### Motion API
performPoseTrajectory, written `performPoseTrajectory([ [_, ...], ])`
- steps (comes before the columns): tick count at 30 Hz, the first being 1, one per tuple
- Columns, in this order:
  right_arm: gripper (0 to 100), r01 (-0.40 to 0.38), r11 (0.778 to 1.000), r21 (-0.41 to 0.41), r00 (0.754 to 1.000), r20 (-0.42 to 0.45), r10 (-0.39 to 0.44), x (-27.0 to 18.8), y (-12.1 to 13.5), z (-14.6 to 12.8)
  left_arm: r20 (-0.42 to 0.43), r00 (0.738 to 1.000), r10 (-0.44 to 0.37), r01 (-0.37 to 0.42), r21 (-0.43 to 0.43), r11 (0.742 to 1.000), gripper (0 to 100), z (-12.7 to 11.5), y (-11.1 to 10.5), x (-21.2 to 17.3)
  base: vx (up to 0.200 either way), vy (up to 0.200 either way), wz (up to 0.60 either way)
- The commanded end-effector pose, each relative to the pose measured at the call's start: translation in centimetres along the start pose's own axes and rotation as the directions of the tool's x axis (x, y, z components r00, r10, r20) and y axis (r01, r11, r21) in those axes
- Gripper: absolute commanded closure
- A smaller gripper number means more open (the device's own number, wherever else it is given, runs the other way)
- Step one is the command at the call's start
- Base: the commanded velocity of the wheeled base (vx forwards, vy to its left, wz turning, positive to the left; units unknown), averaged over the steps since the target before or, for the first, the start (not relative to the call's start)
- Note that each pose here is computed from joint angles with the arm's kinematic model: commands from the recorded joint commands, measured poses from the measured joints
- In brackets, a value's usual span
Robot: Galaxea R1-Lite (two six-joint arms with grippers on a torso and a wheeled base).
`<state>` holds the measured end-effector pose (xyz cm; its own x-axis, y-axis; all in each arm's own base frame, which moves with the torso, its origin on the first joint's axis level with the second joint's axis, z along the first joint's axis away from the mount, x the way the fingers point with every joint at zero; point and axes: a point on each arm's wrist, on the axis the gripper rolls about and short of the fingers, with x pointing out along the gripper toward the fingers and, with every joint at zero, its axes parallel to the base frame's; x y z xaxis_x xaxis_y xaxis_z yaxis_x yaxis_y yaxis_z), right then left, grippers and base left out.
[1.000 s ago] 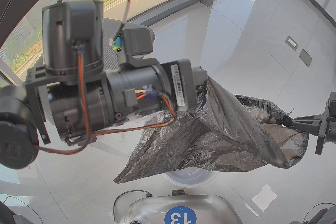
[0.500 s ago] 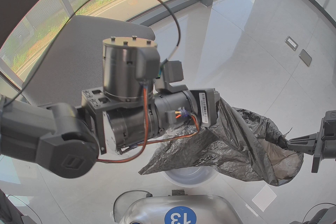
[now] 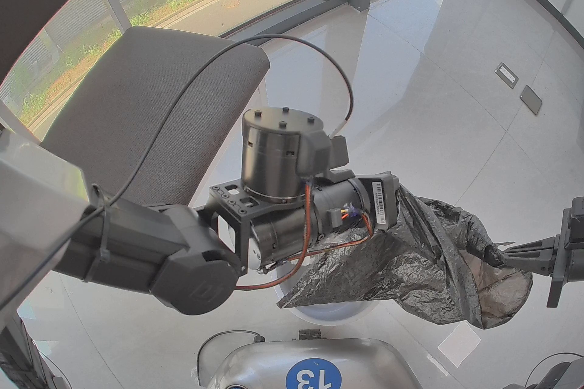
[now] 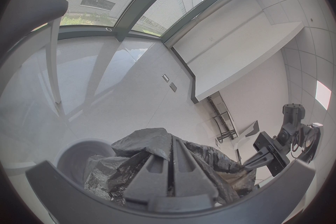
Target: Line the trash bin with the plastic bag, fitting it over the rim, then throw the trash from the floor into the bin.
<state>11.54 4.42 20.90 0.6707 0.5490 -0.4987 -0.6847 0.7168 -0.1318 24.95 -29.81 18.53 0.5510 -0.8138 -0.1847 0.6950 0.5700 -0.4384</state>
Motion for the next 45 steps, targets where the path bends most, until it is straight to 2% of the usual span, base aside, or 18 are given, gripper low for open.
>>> performPoseTrajectory([
  [1, 100, -0.004, 0.999, -0.035, 0.998, 0.064, 0.007, -1.6, 0.7, 0.7, -0.002, 1.000, -0.001, 0.001, -0.003, 1.000, 100, -0.2, 0.2, 1.2, 0.000, 0.000, 0.00],
  [6, 100, -0.021, 0.998, -0.056, 0.996, 0.088, 0.026, -3.0, 1.2, 1.4, 0.006, 1.000, -0.005, 0.005, -0.003, 1.000, 100, -0.2, 0.3, 2.0, 0.000, 0.000, 0.00],
  [12, 100, -0.028, 0.998, -0.054, 0.996, 0.078, 0.032, -2.9, 1.3, 1.1, 0.010, 1.000, -0.003, 0.003, -0.003, 1.000, 100, -0.3, 0.5, 2.6, 0.000, 0.000, 0.00],
  [19, 100, -0.056, 0.997, -0.054, 0.997, 0.051, 0.059, -2.4, 1.6, 0.5, 0.023, 0.999, 0.041, -0.040, -0.013, 0.999, 100, 0.1, 2.5, 2.5, 0.000, 0.000, 0.00],
  [23, 100, -0.056, 0.997, -0.054, 0.997, 0.051, 0.059, -2.4, 1.6, 0.5, 0.027, 0.999, 0.045, -0.045, -0.013, 0.999, 100, 0.2, 2.7, 2.4, 0.000, 0.000, 0.00],
  [28, 100, -0.055, 0.997, -0.050, 0.997, 0.043, 0.057, -2.3, 1.6, 0.3, -0.012, 0.998, 0.063, -0.063, -0.014, 0.998, 100, -0.8, 3.0, 1.4, 0.000, 0.000, 0.00],
  [33, 100, -0.039, 0.998, -0.041, 0.998, 0.046, 0.041, -2.4, 1.4, 0.3, -0.009, 0.999, 0.047, -0.047, -0.012, 0.999, 100, -1.6, 2.9, 1.8, 0.000, 0.000, 0.00],
  [40, 100, -0.011, 0.999, -0.032, 0.998, 0.054, 0.013, -2.6, 1.1, 0.4, -0.071, 0.997, 0.040, -0.041, -0.015, 0.999, 100, -4.3, 3.9, 3.1, 0.000, 0.000, 0.00],
  [45, 100, -0.005, 0.999, -0.032, 0.998, 0.059, 0.007, -2.7, 1.1, 0.5, -0.128, 0.991, 0.042, -0.045, -0.018, 0.999, 100, -6.0, 4.7, 2.0, 0.000, 0.000, 0.00],
])
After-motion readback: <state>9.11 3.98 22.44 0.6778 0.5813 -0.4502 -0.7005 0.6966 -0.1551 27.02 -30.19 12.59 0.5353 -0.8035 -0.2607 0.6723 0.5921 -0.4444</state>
